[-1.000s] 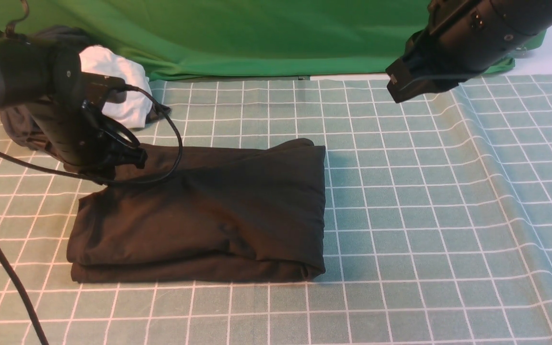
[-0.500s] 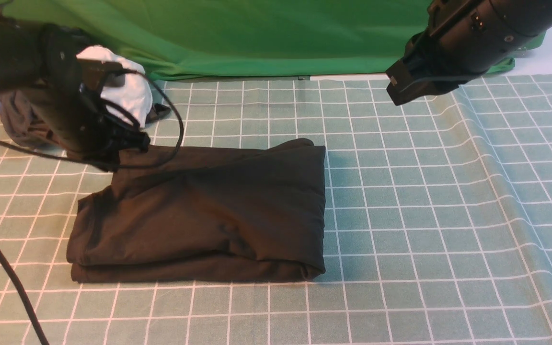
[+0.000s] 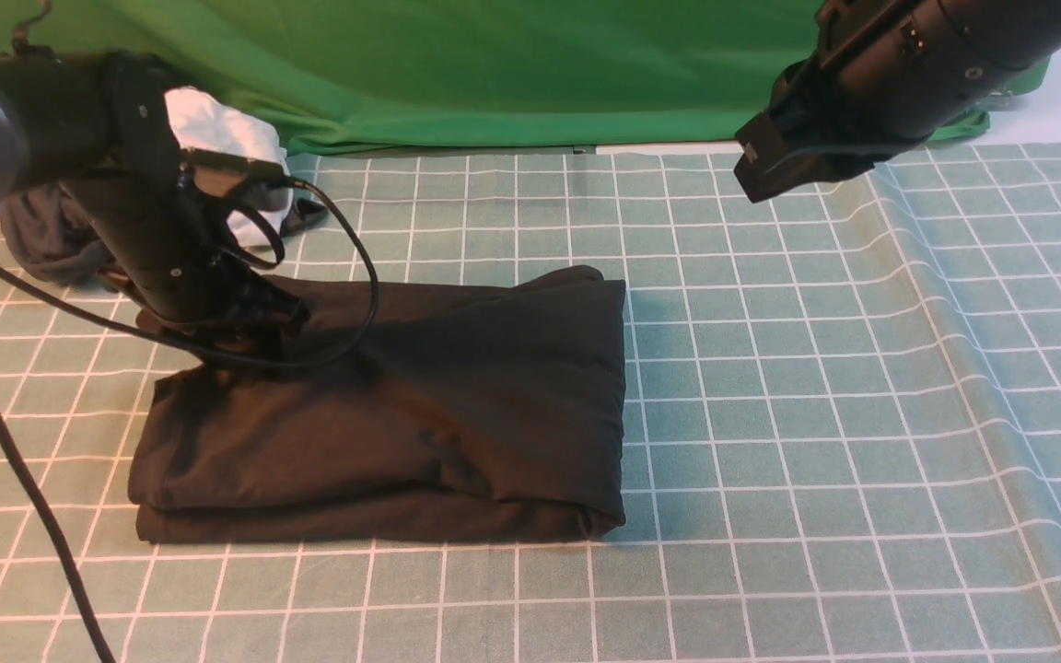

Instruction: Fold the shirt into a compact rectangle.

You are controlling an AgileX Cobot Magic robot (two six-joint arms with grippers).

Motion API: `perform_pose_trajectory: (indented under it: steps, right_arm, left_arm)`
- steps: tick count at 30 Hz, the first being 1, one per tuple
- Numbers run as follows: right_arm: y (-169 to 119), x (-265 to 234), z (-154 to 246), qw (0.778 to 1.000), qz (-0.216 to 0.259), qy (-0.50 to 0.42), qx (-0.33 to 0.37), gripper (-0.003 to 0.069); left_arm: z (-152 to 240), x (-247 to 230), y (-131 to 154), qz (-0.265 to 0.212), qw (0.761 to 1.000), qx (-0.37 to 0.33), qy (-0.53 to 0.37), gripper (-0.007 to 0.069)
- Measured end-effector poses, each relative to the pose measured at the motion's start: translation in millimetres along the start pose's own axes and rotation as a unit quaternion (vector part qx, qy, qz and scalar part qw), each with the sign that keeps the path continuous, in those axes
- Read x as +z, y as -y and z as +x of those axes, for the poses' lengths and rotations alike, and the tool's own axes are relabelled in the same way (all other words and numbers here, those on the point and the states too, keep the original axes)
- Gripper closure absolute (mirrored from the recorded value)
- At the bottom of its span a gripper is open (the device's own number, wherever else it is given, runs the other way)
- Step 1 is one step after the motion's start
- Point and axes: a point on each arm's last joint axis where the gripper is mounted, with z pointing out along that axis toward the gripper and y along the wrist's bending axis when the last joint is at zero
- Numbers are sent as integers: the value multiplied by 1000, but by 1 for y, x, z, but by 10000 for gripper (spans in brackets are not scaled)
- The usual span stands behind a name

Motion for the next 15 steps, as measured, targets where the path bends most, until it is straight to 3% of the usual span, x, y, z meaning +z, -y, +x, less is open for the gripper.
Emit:
perform_pose_trajectory:
  steps: [3, 6, 9, 11, 15]
  right_arm:
    - [0, 0, 0, 1000, 0, 0, 0, 629]
    - [0, 0, 0, 1000, 0, 0, -1, 629]
    - [0, 0, 0, 1000, 0, 0, -2, 629]
    - [0, 0, 0, 1000, 0, 0, -2, 629]
    - [0, 0, 0, 1000, 0, 0, -3, 629]
  left_arm:
    - [0, 6, -1, 0, 1000, 0, -6, 122]
    - [0, 8, -1, 0, 1000, 0, -8, 149]
    - [0, 9, -1, 0, 1000, 0, -8, 300]
    - [0, 9, -1, 0, 1000, 0, -9, 475]
    - [-1, 6, -1, -3, 1000, 0, -8, 600]
